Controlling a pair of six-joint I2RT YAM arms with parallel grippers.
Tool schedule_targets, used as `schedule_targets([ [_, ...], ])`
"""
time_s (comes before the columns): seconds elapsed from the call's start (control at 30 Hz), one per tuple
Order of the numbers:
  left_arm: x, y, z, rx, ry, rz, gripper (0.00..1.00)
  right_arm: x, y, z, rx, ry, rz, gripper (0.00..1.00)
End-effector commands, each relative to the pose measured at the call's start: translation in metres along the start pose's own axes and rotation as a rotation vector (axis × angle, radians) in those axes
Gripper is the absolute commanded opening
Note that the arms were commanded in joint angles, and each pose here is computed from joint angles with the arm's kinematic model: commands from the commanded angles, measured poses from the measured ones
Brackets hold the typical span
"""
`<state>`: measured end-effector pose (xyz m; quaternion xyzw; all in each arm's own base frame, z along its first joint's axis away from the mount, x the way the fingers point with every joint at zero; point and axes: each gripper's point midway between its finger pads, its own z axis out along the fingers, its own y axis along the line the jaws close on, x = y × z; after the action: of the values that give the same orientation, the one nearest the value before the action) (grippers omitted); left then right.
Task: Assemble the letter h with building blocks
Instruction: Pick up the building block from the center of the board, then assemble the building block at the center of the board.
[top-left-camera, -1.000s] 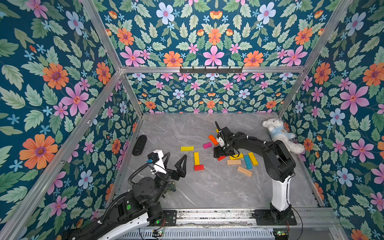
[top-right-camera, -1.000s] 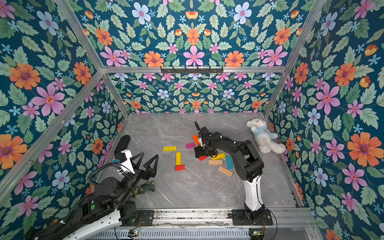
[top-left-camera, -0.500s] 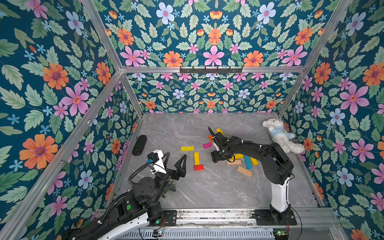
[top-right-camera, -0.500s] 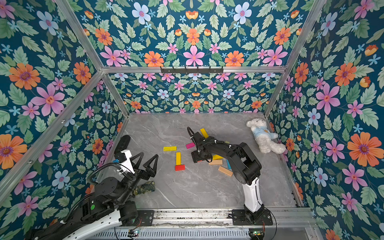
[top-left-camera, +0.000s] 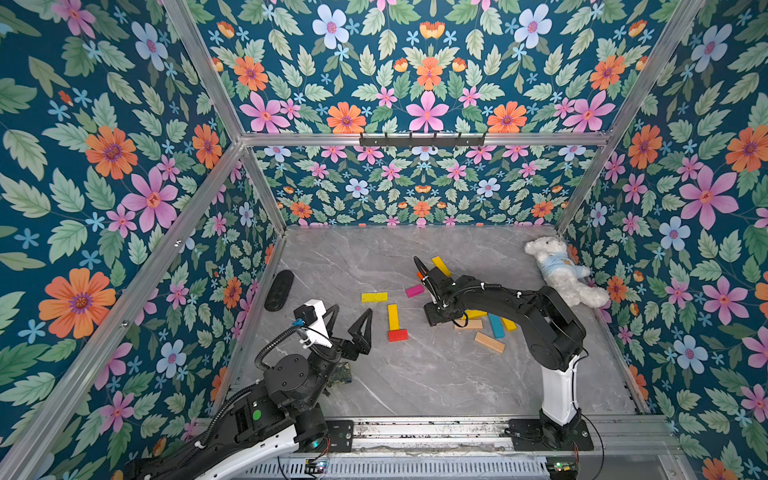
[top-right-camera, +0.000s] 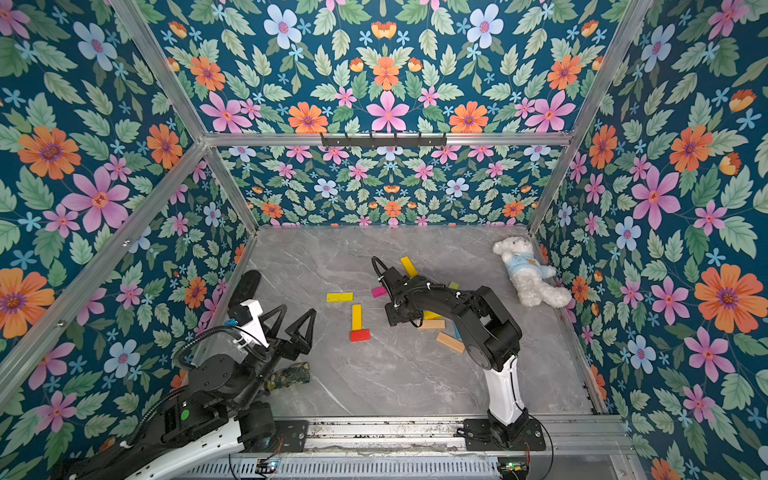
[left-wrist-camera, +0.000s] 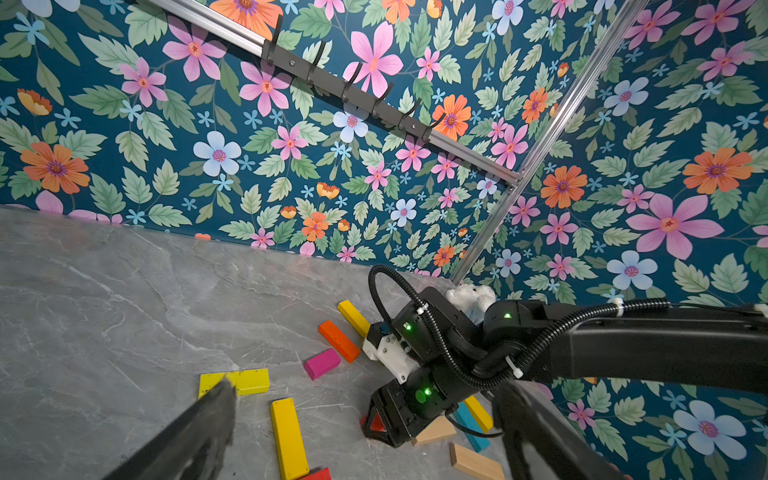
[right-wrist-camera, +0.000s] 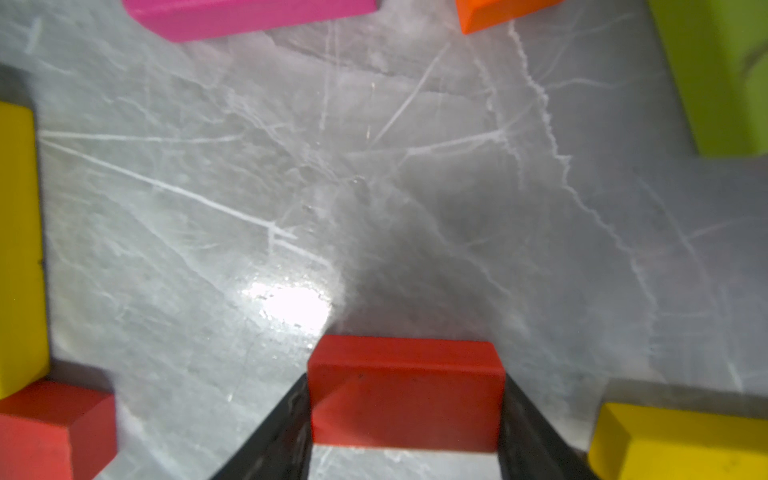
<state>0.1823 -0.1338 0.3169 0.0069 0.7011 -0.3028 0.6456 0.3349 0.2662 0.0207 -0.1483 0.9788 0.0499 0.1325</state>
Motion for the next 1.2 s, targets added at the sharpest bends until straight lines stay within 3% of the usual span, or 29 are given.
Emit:
schedule_targets([
  [0.0,0.002,0.003,0.000,-0.012,0.004,0.007,0.99,0.016,0.006,-0.006,-0.008,0.050,0.022,0.63],
  [0.47,0.000,0.003,-0.002,-0.004,-0.005,-0.004,0.99,0.036,0.044,-0.037,0.006,0.035,0.067,0.63],
  [0.8,0.002,0.004,-0.003,-0.001,-0.003,-0.005,0.99,0.033,0.076,-0.024,-0.045,0.050,0.076,0.64],
  [1.17,0.001,0.005,-0.004,-0.002,-0.009,-0.008,0.99,0.033,0.076,-0.013,-0.024,0.059,0.079,0.64],
])
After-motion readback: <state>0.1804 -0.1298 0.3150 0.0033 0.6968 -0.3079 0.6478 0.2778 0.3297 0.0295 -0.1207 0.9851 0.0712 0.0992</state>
